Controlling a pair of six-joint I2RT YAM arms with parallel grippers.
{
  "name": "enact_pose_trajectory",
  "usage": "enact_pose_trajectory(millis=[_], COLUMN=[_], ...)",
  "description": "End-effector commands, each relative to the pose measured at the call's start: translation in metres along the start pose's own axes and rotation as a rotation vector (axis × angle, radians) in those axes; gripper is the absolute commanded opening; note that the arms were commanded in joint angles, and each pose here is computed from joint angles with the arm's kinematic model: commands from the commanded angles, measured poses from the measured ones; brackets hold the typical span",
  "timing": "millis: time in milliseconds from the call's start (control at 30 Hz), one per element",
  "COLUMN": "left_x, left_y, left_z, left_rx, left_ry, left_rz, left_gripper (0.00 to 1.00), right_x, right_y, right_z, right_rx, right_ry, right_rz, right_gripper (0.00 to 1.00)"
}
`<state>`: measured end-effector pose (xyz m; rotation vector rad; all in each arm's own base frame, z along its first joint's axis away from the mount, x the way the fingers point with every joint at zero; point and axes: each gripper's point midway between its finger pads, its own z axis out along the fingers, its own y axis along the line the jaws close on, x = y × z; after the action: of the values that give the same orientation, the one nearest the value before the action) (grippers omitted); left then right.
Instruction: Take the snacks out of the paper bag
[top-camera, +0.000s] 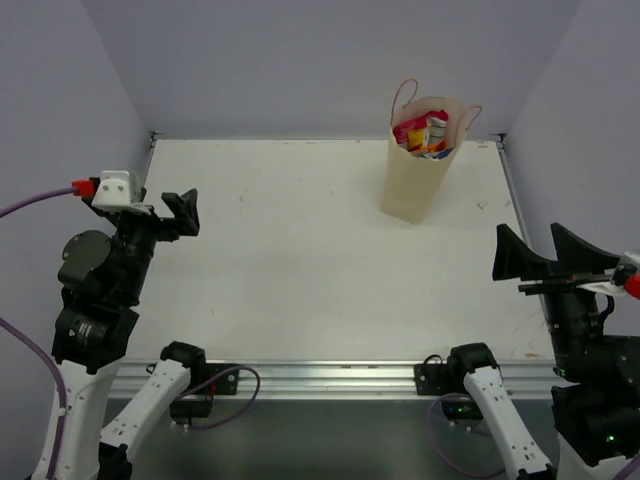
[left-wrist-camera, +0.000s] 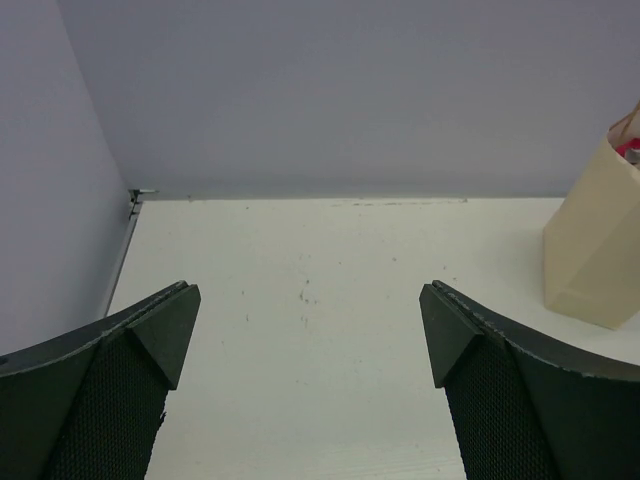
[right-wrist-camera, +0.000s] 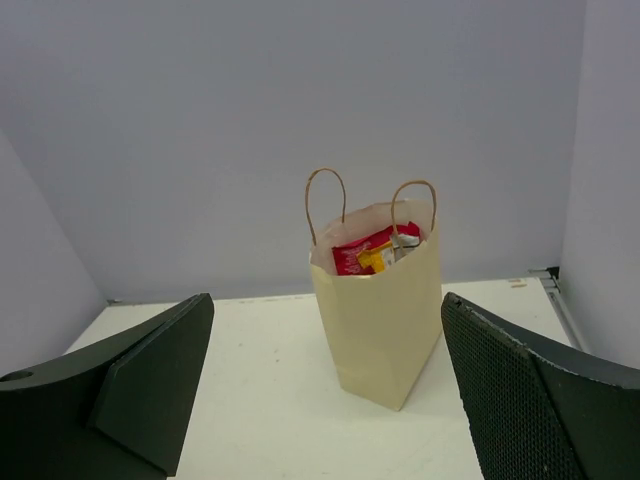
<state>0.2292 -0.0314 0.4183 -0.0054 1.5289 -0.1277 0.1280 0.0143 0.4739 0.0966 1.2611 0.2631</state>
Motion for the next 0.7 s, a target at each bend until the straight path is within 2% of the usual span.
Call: enact_pose_trajectory(millis=[0,167,300,433,533,667], left_x=[0.003,0.014,0.028,0.037,0.044,0.054], left_y=[-0.007,-0.015,-0.019,-0.021,-0.026,-0.031], left_z=[0.005,0.010,0.015,0.019,0.019,0.018], left_rx=[0.034,0.069,0.091,0.100,0.122,0.150], left_ry=[0.004,0.036,0.073,0.096,0.114,0.137], left_rz=[-0.007,-0.007,-0.008,-0.005,-0.014,-0.030], left_gripper=[1.00,1.00,1.00,1.00,1.00,1.00], right_x=[0.005,0.015,0.032,0.074,0.093,0.130], right_y=[-0.001,-0.010,0.001,-0.001,-0.004,-0.025], right_z=[0.015,0.022,0.035,0.070,0.089,0.137], right_rx=[0.014,0.083,0.034,0.096,0.157,0.308], right_ry=[0.018,0.046,0.130,0.317,0.394,0.488], right_rz=[0.013,0.078,0.085,0.155,0.205,0.193], right_gripper=[0.99,0.99,0.99,0.99,0.99,0.99])
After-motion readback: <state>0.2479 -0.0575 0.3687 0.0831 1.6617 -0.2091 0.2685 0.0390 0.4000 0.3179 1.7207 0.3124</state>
